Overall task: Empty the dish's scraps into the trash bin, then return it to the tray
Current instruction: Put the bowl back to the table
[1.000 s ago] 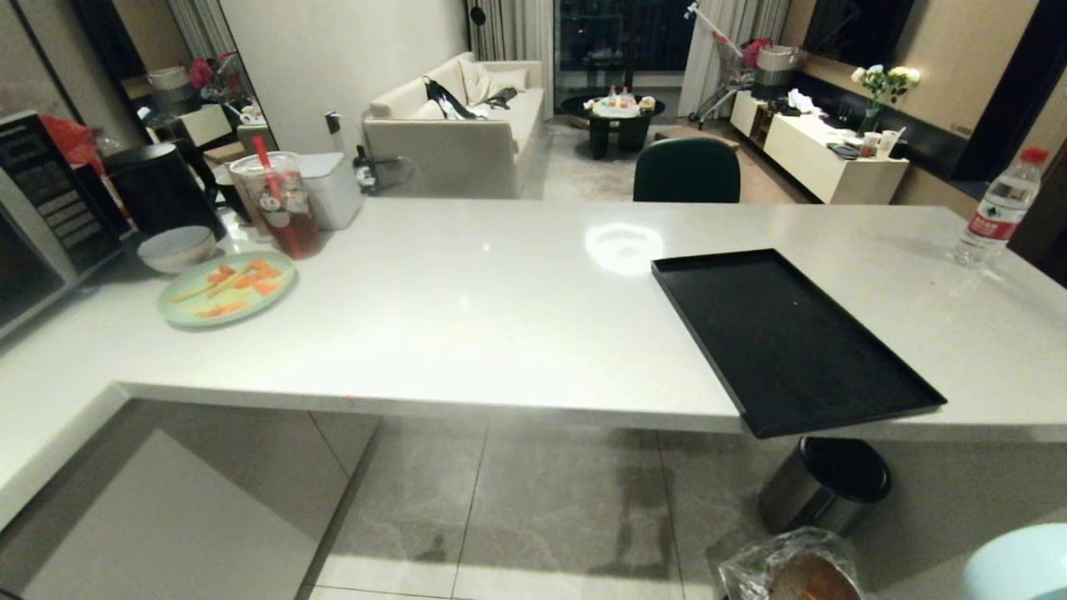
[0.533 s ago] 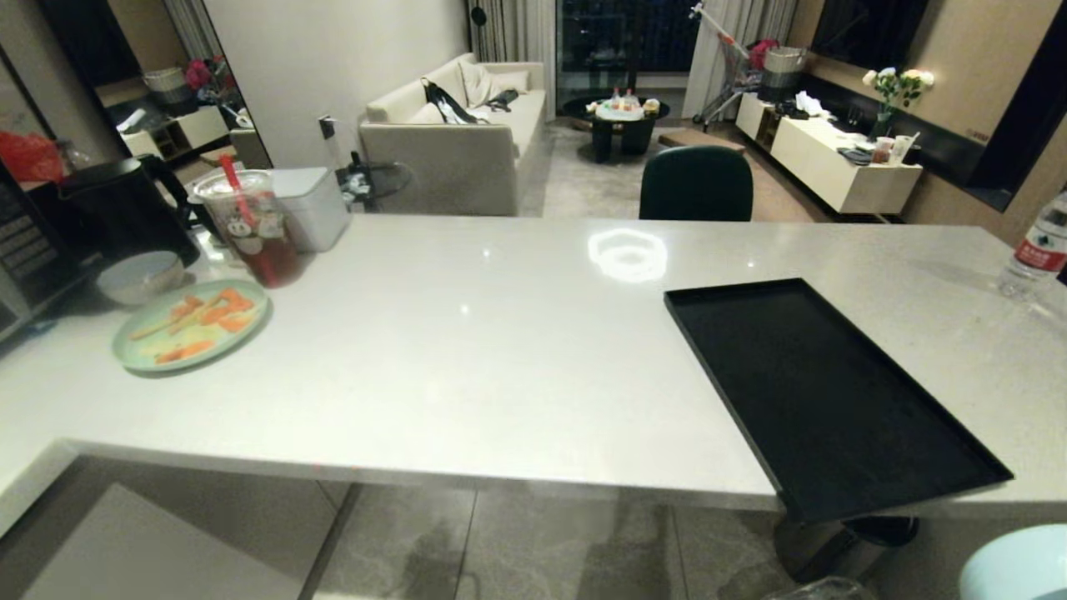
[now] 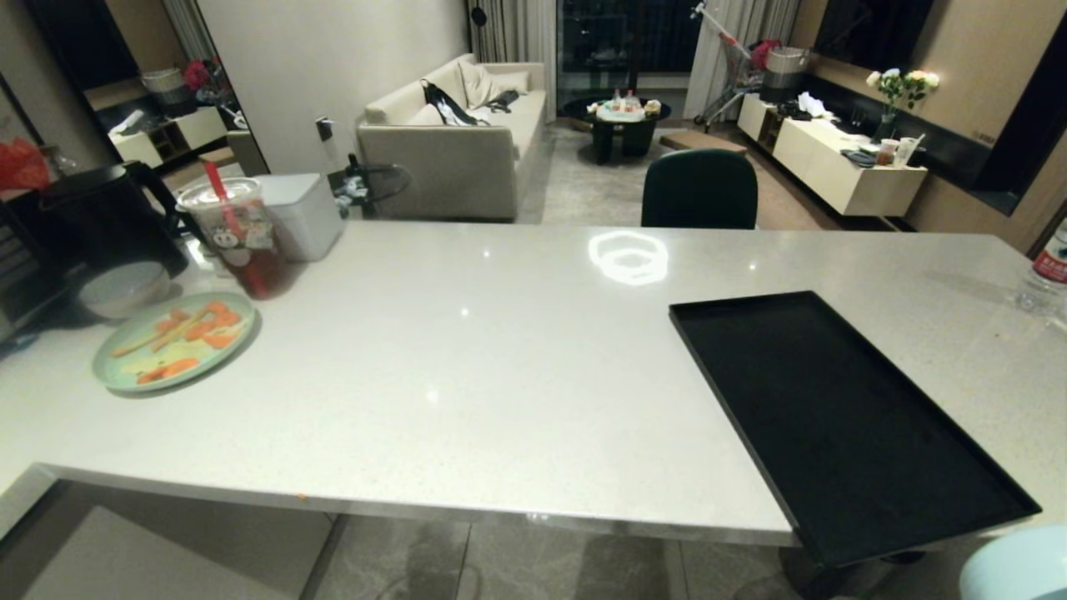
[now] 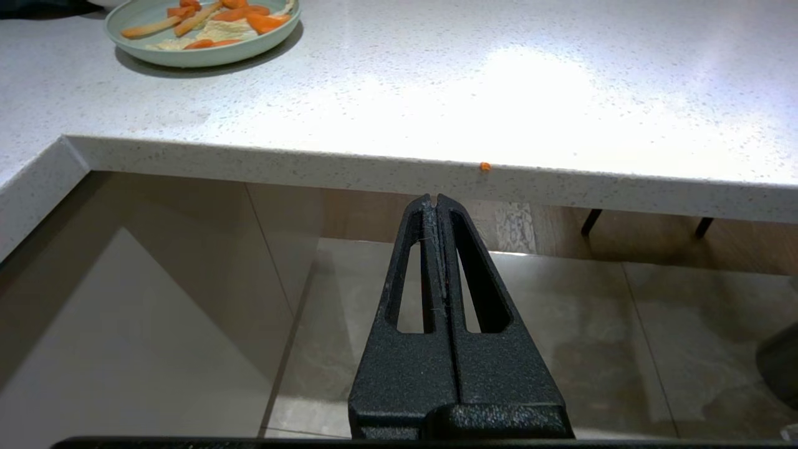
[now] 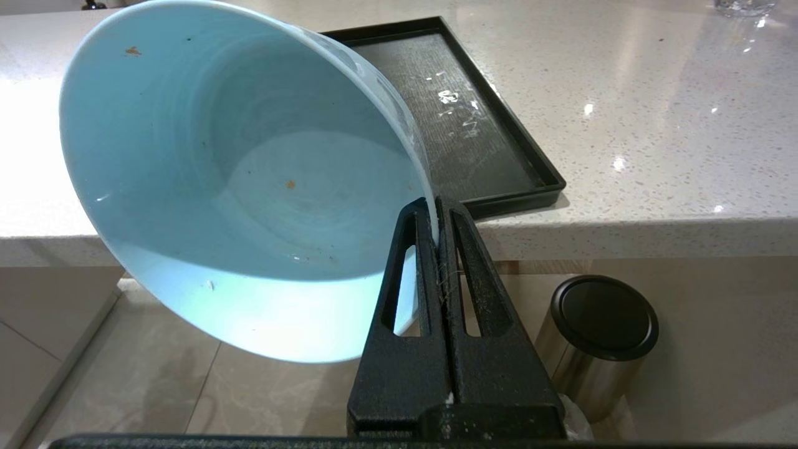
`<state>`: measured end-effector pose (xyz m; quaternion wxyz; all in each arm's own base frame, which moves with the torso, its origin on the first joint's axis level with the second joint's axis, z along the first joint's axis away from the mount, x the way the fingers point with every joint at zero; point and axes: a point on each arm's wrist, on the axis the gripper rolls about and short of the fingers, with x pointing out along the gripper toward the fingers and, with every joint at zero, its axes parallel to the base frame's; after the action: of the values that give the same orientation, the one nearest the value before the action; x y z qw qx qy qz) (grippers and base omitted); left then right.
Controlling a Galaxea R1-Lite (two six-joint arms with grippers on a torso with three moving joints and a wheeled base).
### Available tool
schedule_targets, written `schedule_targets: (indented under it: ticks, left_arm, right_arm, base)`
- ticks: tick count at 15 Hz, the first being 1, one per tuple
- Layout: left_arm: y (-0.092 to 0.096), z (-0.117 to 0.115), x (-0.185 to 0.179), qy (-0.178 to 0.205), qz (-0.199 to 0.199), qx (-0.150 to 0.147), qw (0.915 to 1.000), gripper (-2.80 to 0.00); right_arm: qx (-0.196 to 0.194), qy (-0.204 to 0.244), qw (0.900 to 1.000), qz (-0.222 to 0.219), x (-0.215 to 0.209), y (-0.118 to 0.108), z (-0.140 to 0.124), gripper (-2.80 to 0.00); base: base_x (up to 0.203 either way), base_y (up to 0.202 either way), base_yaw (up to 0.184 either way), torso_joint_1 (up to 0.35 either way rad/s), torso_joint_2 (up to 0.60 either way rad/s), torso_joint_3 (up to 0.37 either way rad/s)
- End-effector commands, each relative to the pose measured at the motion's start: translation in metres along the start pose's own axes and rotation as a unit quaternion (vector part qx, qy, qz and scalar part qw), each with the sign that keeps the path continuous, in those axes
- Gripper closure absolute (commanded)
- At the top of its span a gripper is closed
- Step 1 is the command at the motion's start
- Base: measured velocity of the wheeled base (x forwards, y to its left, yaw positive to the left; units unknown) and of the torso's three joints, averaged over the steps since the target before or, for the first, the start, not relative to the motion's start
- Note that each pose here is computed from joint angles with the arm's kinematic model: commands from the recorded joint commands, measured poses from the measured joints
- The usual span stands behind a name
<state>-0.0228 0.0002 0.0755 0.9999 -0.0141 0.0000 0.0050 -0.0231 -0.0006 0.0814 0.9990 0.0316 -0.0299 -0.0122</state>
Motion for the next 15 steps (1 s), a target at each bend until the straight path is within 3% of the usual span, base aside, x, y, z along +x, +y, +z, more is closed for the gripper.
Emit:
schedule_targets:
  ticks: [1,7,12,15]
  left_arm:
    - [0.000,0.000,0.000,0.000,0.000,0.000,1.0000,0.00]
    - [0.000,0.000,0.000,0.000,0.000,0.000,1.0000,0.00]
    - [0.000,0.000,0.000,0.000,0.000,0.000,1.0000,0.00]
    - [0.000,0.000,0.000,0.001,0.000,0.000,1.0000,0.00]
  right_arm:
    - [-0.002,0.000,1.000,0.000,0.000,0.000,0.000,0.00]
    - [-0.004,0.000,1.000,0.000,0.000,0.000,0.000,0.00]
    - [-0.027,-0.004,1.000,0.006,0.000,0.000,0.002,0.00]
    - [-0.026,-0.008,0.999,0.034,0.000,0.003,0.021,0.00]
  base:
    - [0.000,0.000,0.000,0.000,0.00,0.000]
    - [0.000,0.000,0.000,0.000,0.00,0.000]
    - [0.000,0.000,0.000,0.000,0.00,0.000]
    - [0.000,0.000,0.000,0.000,0.00,0.000]
